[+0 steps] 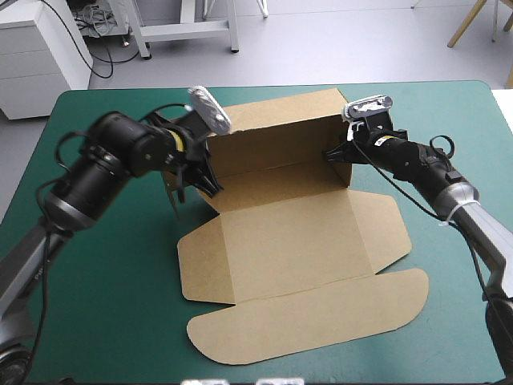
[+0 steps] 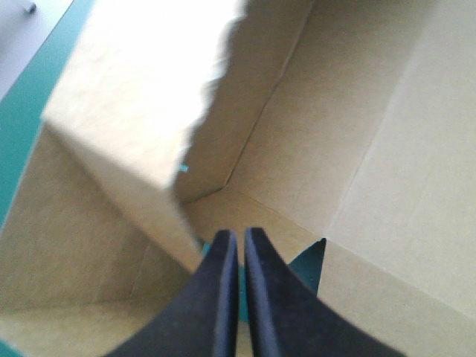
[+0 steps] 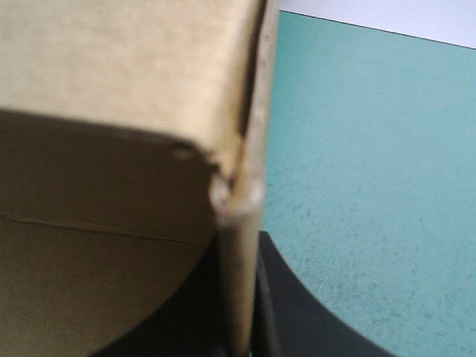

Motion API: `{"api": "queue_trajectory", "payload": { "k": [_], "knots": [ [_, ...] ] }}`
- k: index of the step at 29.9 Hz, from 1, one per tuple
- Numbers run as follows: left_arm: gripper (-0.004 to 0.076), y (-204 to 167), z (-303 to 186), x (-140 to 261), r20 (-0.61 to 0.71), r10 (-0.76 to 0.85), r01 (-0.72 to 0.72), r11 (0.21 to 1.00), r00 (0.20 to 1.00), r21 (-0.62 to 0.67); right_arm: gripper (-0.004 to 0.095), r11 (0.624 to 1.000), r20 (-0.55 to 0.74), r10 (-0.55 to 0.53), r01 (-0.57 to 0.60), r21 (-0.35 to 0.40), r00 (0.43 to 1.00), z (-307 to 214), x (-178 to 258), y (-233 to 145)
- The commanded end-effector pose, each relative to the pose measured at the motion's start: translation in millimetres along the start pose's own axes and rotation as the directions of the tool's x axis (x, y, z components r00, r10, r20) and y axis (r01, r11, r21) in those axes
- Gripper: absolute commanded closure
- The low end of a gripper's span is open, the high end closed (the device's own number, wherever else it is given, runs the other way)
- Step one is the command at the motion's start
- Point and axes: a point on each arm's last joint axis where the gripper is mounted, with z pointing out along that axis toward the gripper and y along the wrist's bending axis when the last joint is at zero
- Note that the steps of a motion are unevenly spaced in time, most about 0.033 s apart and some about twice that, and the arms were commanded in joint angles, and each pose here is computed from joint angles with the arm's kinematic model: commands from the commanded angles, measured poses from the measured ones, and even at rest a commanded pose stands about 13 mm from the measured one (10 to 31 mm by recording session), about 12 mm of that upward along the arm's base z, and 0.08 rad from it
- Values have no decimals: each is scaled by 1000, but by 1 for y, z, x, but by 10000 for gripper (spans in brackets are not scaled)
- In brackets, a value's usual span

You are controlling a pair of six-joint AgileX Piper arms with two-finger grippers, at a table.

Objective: Fold the box

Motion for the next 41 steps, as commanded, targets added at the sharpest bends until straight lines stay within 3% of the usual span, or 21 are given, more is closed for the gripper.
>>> {"api": "queue_trajectory", "payload": {
  "k": [1, 5, 13, 20, 24, 27, 35, 41],
  "knots": [
    [711, 43, -31, 10, 130, -190, 186, 982, 973, 39, 924, 999, 142, 19, -24, 33, 990, -20, -27, -3],
    [713, 83, -44, 33, 212, -345, 320, 936, 914, 143, 924, 999, 136, 20, -24, 30, 990, -20, -27, -3],
    [734, 151, -57, 119, 257, -643, 626, 764, 721, 157, 924, 999, 130, 24, -28, 26, 991, -20, -26, -3],
    [734, 174, -42, 207, 306, -869, 841, 471, 390, 265, 924, 999, 117, 24, -27, 19, 993, -20, -25, -2],
    [734, 175, -32, 245, 341, -920, 909, 299, 194, 290, 924, 1000, 103, 25, -26, 12, 994, -19, -24, -1],
    [734, 170, -21, 261, 335, -937, 929, 207, 98, 307, 924, 1000, 93, 25, -25, 6, 995, -19, -23, -1],
    [734, 152, 6, 287, 295, -955, 953, 61, -31, 297, 923, 993, 30, 114, -113, -30, 993, -39, -53, 3],
    [734, 146, 12, 291, 274, -961, 957, 47, -35, 287, 923, 979, -126, 201, -204, -11, 971, -70, -77, 6]
  ]
}}
